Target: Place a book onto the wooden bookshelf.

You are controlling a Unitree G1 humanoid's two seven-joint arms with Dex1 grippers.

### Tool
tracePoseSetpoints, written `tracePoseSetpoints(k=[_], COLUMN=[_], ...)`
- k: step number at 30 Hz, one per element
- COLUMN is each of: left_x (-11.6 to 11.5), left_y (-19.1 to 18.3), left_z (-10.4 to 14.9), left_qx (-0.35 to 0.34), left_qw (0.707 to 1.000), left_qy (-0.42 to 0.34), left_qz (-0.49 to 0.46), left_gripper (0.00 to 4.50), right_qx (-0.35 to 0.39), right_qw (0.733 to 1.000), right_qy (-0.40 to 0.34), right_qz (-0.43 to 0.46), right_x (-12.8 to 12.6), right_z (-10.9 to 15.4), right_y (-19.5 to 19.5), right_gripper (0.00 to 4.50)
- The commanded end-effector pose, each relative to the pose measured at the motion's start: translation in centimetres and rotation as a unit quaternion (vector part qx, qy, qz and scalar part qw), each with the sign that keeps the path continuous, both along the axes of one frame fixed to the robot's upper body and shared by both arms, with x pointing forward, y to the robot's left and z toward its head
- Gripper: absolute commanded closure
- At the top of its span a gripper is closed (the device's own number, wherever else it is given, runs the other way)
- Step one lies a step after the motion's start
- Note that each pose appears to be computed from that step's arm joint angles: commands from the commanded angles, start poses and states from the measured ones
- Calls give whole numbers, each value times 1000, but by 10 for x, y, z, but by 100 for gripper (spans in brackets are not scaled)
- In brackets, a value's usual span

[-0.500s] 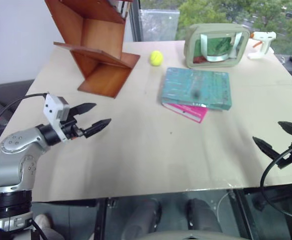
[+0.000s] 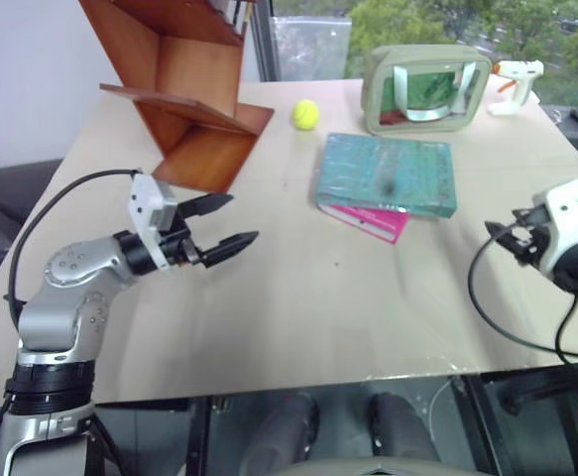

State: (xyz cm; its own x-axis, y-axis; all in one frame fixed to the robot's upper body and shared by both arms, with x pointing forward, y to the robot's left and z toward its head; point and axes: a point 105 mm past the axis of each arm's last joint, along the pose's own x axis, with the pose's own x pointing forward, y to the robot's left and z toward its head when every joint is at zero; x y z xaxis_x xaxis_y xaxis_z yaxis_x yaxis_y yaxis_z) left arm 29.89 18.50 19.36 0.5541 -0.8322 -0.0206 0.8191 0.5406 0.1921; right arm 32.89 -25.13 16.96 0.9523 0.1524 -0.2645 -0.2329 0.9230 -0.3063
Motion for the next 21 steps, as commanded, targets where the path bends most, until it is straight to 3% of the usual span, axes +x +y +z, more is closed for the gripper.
tracePoseSetpoints(k=[1,2,5,8,13,21], left_x=[-10,-12,-15,-16,-14,-6], left_y=[-19,-22,-23,-21,-15,-13], left_z=[15,14,12,10,2,-9], left_qx=[7,16,11,11,7,0], left_qw=[998,997,997,998,999,1000], left_qy=[-36,-38,-37,-35,-23,-4], left_qz=[-49,-59,-59,-52,-33,-2], left_gripper=[0,0,0,0,0,0], right_qx=[-30,-37,-52,-22,2,31], right_qw=[999,998,998,998,986,973], right_qy=[-15,-16,-35,-43,-54,-43], right_qz=[-34,-37,-9,48,155,223], right_x=[33,42,66,70,45,16], right_z=[-3,-4,-9,-8,-2,-6], right_y=[-5,-5,9,32,81,125], right_gripper=[387,440,446,446,446,446])
